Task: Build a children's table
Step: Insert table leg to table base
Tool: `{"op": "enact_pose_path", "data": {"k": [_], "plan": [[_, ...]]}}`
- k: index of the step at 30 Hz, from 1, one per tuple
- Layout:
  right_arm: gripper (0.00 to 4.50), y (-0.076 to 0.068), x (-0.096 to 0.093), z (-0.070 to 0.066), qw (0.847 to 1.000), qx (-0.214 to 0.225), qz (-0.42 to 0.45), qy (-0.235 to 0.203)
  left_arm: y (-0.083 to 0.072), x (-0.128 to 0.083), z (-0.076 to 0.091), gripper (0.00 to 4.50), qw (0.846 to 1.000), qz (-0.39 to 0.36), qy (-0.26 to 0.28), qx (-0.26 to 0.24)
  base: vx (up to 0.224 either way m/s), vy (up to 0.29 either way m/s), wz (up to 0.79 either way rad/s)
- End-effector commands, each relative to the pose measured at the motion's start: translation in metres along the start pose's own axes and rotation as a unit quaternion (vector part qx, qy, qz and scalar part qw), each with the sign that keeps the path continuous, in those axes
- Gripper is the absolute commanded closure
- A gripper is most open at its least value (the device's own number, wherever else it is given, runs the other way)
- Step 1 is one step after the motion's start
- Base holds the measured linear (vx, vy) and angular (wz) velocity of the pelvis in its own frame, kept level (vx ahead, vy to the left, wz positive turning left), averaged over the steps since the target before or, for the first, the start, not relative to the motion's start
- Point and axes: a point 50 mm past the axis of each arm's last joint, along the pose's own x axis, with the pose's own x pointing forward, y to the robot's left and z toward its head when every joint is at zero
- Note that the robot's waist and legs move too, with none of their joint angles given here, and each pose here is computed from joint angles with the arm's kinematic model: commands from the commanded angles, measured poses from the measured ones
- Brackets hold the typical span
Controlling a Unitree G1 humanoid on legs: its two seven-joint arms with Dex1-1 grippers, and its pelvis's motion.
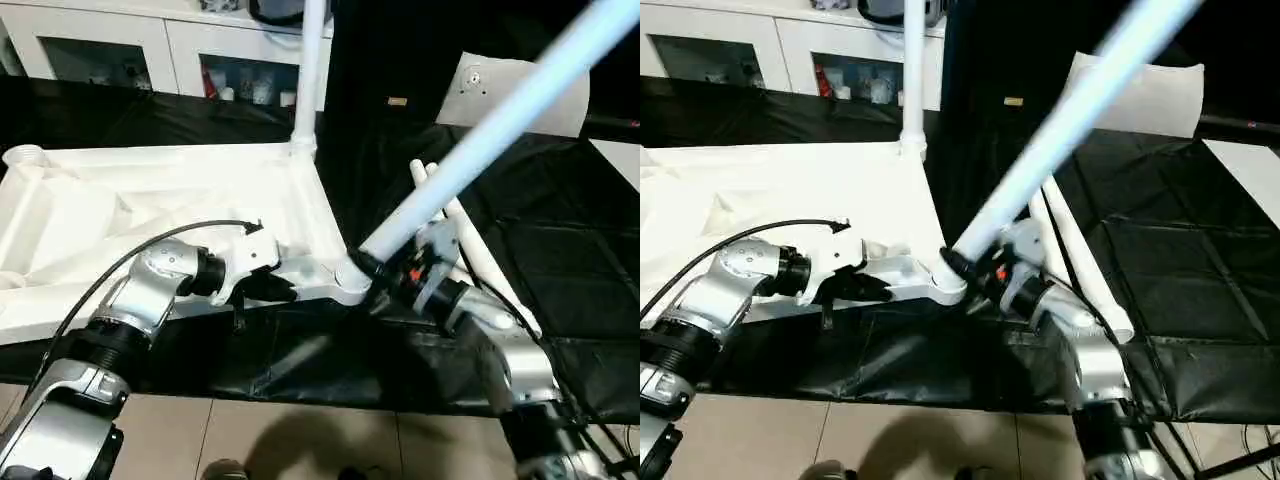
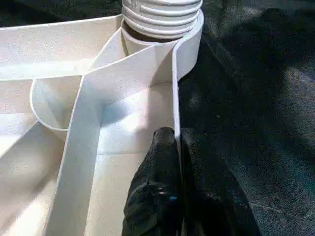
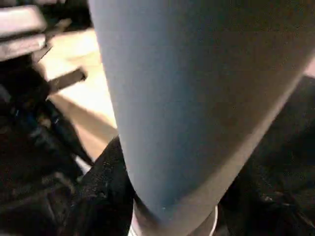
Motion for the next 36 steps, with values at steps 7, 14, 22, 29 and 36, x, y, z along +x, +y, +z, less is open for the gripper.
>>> {"op": "enact_pose_path", "data": {"k": [7, 14, 22, 29, 36], "plan": [[2.59, 0.014, -0.002, -0.034, 0.986, -0.035, 0.108, 0.12, 0.005, -0.006, 0.01, 4.5, 0.999, 0.031, -0.021, 0.02, 0.0, 0.0, 0.0], [2.59, 0.006, 0.008, -0.024, 0.986, 0.001, 0.136, 0.093, -0.001, -0.006, 0.011, 4.5, 0.999, -0.01, -0.02, 0.037, 0.0, 0.0, 0.0], [2.59, 0.012, 0.002, -0.028, 0.964, -0.012, 0.232, 0.127, -0.005, -0.006, 0.018, 4.5, 0.994, -0.074, -0.002, 0.079, 0.0, 0.0, 0.0], [2.59, 0.017, -0.001, -0.031, 0.951, -0.017, 0.274, 0.144, -0.007, -0.005, 0.019, 4.5, 0.989, -0.111, 0.014, 0.101, 0.0, 0.0, 0.0], [2.59, 0.02, 0.0, -0.032, 0.945, -0.014, 0.294, 0.145, 0.0, -0.008, 0.021, 4.5, 0.985, -0.119, 0.036, 0.119, 0.0, 0.0, 0.0]]}}
